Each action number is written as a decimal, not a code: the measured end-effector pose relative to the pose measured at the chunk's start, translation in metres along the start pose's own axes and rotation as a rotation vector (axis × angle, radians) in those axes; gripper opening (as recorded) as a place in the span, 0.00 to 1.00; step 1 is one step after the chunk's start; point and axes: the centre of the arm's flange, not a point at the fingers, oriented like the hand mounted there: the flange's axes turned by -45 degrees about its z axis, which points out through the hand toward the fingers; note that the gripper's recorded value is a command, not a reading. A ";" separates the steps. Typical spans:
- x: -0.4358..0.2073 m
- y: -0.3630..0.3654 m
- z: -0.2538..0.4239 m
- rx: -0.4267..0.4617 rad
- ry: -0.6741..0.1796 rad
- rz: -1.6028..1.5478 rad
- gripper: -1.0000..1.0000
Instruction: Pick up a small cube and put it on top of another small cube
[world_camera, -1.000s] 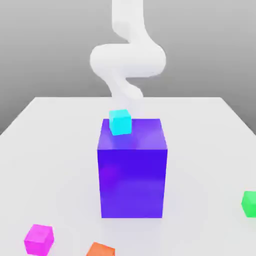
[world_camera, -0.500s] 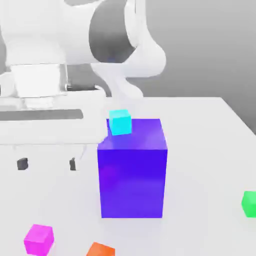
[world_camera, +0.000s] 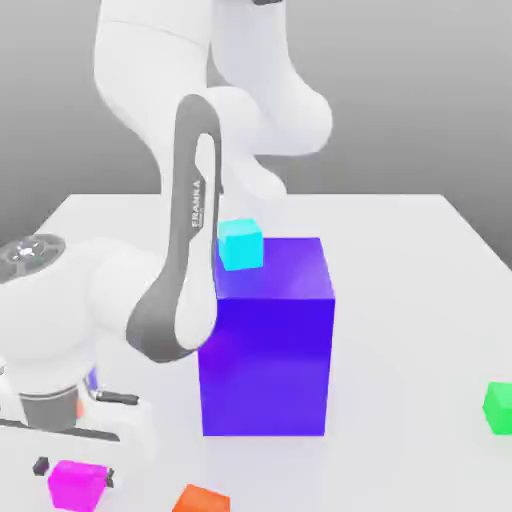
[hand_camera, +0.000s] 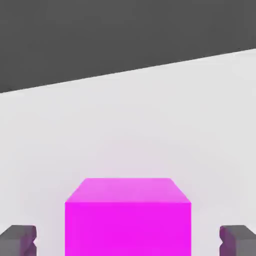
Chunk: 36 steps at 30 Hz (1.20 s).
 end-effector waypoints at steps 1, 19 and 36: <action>0.000 0.000 0.000 0.000 0.000 0.000 0.00; -0.006 -0.237 -0.078 0.025 -0.010 -0.772 0.00; -0.209 -0.529 -0.052 0.001 -0.002 -1.983 1.00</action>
